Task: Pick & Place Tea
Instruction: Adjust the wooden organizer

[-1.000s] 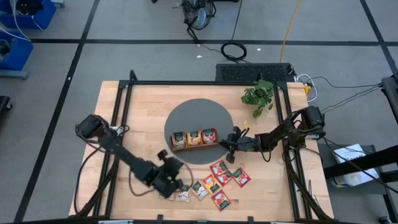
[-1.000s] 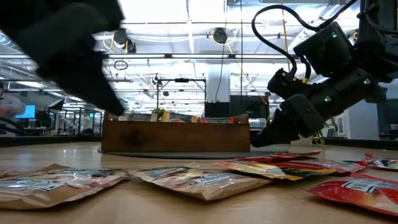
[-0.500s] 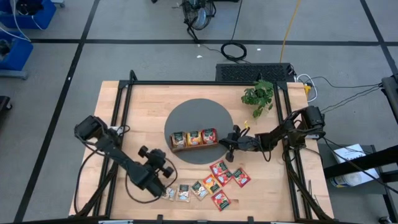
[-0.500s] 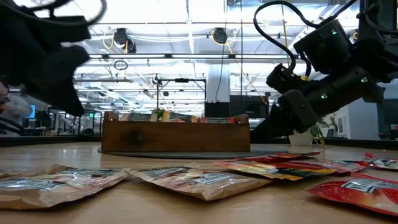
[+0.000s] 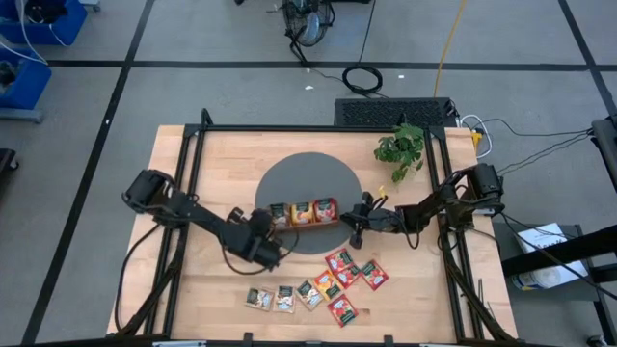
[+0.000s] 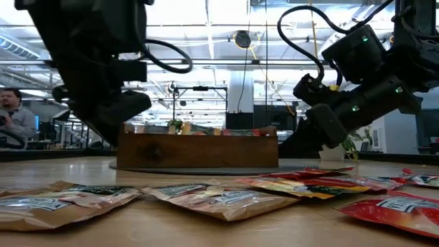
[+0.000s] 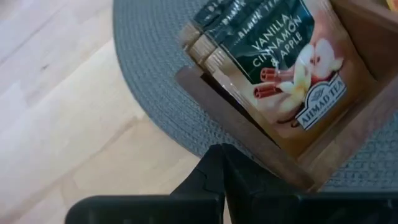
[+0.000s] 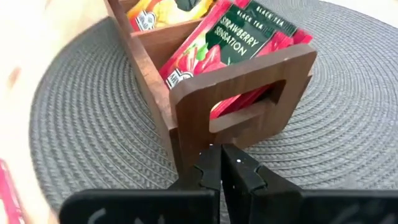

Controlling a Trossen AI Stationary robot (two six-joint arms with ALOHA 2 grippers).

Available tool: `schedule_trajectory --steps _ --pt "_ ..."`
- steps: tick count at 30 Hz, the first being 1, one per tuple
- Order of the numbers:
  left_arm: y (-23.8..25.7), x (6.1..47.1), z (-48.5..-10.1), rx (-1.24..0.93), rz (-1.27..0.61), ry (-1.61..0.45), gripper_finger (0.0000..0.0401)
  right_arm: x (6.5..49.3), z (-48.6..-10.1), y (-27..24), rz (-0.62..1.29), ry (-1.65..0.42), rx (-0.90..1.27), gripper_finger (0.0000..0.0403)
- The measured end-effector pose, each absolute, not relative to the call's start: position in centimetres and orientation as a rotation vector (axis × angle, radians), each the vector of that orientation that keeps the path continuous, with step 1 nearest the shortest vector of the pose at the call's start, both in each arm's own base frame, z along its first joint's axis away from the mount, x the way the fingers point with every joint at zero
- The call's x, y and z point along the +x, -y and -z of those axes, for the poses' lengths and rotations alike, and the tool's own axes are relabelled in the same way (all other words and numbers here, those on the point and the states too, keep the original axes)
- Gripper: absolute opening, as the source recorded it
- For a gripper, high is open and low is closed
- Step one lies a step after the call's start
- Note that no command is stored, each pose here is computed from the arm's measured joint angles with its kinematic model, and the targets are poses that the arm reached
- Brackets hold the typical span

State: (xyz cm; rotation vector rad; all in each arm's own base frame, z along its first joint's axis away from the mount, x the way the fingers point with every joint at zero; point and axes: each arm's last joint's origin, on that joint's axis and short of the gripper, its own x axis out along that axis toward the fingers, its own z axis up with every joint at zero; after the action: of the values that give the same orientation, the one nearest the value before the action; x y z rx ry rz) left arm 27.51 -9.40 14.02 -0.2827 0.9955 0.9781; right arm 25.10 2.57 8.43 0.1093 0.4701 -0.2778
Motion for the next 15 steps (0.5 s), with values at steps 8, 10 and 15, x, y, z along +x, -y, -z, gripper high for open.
schedule_trajectory --steps 8,10,15 --pt "7.7 28.4 -14.0 -0.237 -0.957 -1.023 0.0003 24.9 -8.1 -2.7 0.289 -0.500 0.125 0.0000" --pt "7.3 28.5 -14.0 -0.218 -0.954 -1.034 0.0002 24.8 -8.0 -2.7 0.287 -0.507 0.128 0.0000" --pt "6.3 29.0 -14.0 -0.196 -0.936 -1.040 0.0002 24.6 -7.8 -2.9 0.287 -0.529 0.140 0.0000"
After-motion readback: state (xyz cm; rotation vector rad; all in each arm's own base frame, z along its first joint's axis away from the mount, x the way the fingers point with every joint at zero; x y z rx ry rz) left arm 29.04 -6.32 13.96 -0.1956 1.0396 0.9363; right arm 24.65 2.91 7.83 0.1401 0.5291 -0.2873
